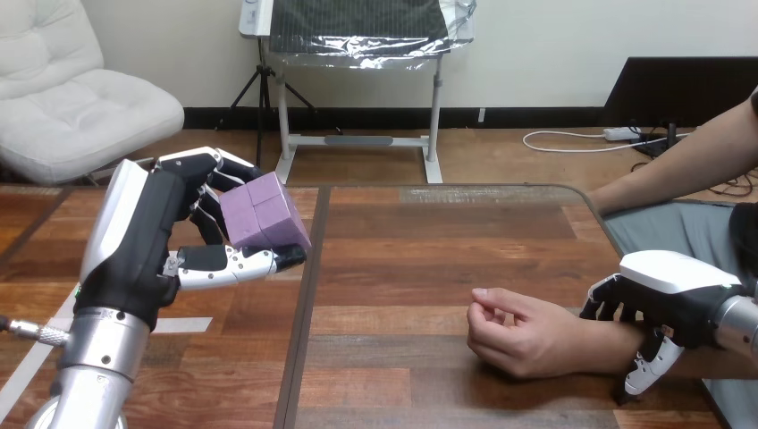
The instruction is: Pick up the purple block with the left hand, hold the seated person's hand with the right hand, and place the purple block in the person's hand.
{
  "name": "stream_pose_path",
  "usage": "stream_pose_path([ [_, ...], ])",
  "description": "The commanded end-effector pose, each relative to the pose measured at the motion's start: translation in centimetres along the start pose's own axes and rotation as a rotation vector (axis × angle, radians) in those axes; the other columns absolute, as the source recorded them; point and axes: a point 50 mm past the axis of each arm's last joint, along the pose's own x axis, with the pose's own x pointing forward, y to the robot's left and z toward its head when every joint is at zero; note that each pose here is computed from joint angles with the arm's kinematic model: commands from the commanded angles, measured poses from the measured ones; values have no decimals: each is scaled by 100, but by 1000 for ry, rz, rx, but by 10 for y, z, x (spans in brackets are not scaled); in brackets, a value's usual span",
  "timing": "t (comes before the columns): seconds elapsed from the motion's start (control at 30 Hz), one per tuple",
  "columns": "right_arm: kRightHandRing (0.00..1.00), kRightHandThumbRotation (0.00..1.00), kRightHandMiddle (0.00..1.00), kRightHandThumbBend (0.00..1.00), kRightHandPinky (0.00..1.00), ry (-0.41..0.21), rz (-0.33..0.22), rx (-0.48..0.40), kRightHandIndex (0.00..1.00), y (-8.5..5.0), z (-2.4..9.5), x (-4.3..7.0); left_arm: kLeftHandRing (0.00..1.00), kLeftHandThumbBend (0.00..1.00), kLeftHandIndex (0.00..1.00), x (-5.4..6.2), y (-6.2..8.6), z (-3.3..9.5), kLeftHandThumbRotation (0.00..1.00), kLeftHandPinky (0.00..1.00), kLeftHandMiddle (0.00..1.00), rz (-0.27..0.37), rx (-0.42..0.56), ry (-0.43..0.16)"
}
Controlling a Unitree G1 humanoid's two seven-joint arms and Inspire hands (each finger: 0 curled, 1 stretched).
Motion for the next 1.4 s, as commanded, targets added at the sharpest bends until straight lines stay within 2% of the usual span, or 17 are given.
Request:
stream_pose_path([
  [0.0, 53, 7, 60, 86, 43, 36, 114, 54, 62, 35, -1, 6, 35, 58, 43, 10, 12, 19, 0, 28, 39, 56, 8, -88],
  [0.1, 46, 5, 55, 87, 36, 34, 115, 55, 59, 35, -1, 7, 35, 59, 43, 10, 12, 19, 0, 28, 39, 57, 8, -88],
  [0.4, 41, 6, 51, 88, 33, 40, 127, 67, 56, 37, 0, 8, 35, 59, 43, 10, 12, 19, 0, 28, 40, 56, 7, -92],
  [0.8, 28, 3, 39, 90, 21, 20, 119, 84, 51, 38, 2, 9, 35, 58, 43, 11, 13, 18, 0, 28, 40, 57, -16, -94],
  [1.1, 29, 2, 40, 90, 21, 11, 112, 93, 49, 37, 3, 8, 34, 58, 43, 12, 12, 16, 0, 27, 39, 57, -4, -86],
  [1.37, 34, 1, 44, 90, 26, -6, 93, 119, 50, 32, 5, 7, 34, 59, 43, 14, 10, 13, 0, 27, 39, 52, -8, -81],
])
